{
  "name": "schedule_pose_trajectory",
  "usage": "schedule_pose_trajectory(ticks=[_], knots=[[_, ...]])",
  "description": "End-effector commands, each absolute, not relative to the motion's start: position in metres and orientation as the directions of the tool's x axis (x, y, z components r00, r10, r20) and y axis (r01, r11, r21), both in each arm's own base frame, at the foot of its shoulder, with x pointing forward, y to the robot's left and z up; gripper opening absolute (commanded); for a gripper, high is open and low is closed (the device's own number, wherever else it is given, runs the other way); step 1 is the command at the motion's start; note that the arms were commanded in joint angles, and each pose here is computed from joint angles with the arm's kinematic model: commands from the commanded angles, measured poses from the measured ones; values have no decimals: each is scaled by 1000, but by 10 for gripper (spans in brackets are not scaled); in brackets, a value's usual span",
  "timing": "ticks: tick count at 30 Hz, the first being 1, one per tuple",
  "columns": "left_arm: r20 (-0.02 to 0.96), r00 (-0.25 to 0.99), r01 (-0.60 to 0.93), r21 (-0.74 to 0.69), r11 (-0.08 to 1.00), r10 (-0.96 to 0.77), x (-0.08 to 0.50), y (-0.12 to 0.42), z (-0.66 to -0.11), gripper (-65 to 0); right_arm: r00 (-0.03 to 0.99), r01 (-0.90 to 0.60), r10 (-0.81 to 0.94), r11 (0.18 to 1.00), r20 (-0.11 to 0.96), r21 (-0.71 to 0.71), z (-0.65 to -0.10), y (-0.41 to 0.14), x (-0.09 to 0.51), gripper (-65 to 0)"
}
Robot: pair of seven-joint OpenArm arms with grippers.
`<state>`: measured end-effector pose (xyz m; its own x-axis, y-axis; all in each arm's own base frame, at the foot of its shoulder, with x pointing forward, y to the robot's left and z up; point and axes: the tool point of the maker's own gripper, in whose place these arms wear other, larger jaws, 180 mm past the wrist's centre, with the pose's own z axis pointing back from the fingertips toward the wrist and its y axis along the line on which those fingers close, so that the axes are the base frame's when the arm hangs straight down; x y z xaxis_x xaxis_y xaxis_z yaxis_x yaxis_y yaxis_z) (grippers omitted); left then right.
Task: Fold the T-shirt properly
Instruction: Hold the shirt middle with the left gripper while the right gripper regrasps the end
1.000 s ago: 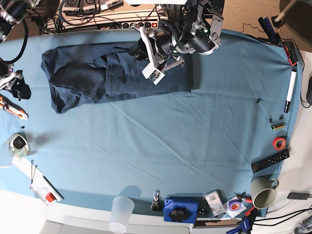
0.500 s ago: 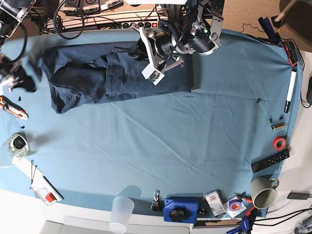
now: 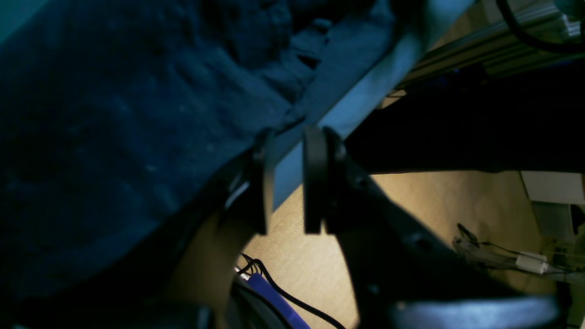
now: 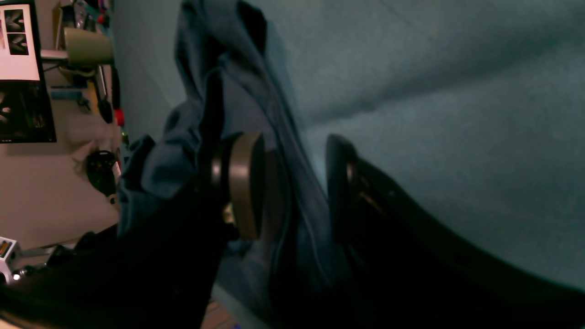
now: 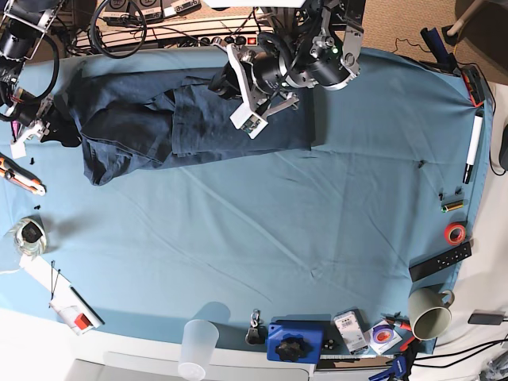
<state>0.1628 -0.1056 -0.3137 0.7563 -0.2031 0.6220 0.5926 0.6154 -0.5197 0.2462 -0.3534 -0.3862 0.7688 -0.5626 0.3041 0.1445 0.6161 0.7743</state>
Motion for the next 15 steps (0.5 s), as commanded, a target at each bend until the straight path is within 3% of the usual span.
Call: schedule_pose_trajectory(ticks=[1, 8, 15], knots=[[654, 737, 605, -528, 596, -170, 168, -111, -301, -551, 775, 139, -565, 590, 284, 796, -389, -342, 247, -423], [654, 737, 605, -528, 596, -170, 167, -111, -301, -551, 777, 142, -568, 577, 269, 805, -394, -335, 245, -423], [659, 734, 605, -528, 596, -162, 169, -111, -300, -551, 776, 102, -530, 640, 341, 761, -372, -355, 252, -423]])
